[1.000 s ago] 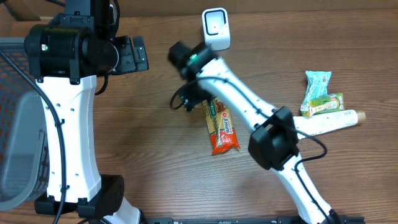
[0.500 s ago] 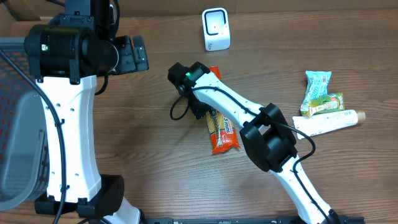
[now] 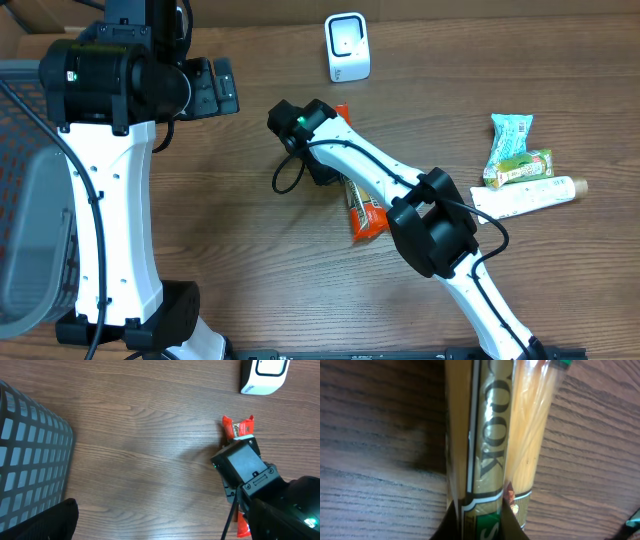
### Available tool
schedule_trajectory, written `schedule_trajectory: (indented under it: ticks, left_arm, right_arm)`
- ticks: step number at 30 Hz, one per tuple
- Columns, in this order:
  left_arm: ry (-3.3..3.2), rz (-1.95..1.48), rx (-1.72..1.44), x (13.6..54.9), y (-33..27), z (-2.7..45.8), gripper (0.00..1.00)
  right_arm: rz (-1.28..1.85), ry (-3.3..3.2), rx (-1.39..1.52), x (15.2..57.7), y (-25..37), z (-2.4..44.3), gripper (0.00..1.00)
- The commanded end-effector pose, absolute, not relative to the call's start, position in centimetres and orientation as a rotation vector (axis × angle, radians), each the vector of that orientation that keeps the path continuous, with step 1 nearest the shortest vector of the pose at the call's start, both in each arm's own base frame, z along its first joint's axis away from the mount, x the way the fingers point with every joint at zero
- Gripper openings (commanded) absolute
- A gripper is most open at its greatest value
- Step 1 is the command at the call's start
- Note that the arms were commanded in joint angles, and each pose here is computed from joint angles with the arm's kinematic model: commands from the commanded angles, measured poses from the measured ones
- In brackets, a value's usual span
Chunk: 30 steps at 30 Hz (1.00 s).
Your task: Scan the item barcode
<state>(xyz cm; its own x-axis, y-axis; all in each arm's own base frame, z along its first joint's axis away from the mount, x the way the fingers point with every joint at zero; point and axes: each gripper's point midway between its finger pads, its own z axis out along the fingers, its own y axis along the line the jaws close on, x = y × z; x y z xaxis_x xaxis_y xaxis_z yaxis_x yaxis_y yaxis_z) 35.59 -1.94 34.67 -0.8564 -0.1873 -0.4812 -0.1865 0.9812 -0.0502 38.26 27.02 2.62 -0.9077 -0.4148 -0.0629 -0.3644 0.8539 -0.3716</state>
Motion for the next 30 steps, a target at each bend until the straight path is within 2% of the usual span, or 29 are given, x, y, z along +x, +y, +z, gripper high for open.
schedule_trajectory:
  ticks: [1, 5, 9, 11, 14, 18, 24, 25, 27, 30]
  left_arm:
    - [2.627, 0.017, -0.244, 35.7, -1.8, 34.6, 1.0]
    - [2.627, 0.017, -0.244, 35.7, -1.8, 34.6, 1.0]
    - [2.627, 0.017, -0.244, 35.7, -1.8, 34.6, 1.0]
    - [2.627, 0.017, -0.244, 35.7, -1.8, 34.6, 1.0]
    - [2.627, 0.017, -0.244, 35.7, -1.8, 34.6, 1.0]
    - [2.627, 0.017, -0.244, 35.7, -1.8, 34.6, 1.0]
    - [2.627, 0.017, -0.244, 35.7, -1.8, 34.6, 1.0]
    - [2.627, 0.017, -0.244, 35.7, -1.8, 34.6, 1.0]
    - [2.627, 0.017, -0.244, 35.7, -1.8, 34.6, 1.0]
    - [2.627, 0.017, -0.244, 35.7, -1.8, 34.6, 1.0]
  right_arm:
    - [-0.328, 3.002, -0.725, 36.4, 28.6, 1.5, 0.04]
    - [0.113, 3.037, -0.809, 35.1, 31.2, 5.8, 0.04]
    - [0.682, 2.964, -0.891, 34.0, 32.8, 12.1, 0.04]
    - [0.998, 2.87, -0.918, 34.1, 32.6, 15.1, 0.04]
    - [1.286, 2.79, -0.875, 35.1, 30.3, 16.9, 0.04]
    - [1.474, 2.776, -0.79, 35.4, 27.9, 15.0, 0.04]
    - [1.606, 2.839, -0.642, 33.5, 26.2, 8.2, 0.04]
    - [1.597, 2.857, -0.608, 33.3, 25.5, 7.0, 0.07]
    - [1.539, 2.889, -0.574, 33.8, 24.3, 6.3, 0.24]
    - [1.317, 2.99, -0.484, 35.5, 21.5, 4.6, 0.37]
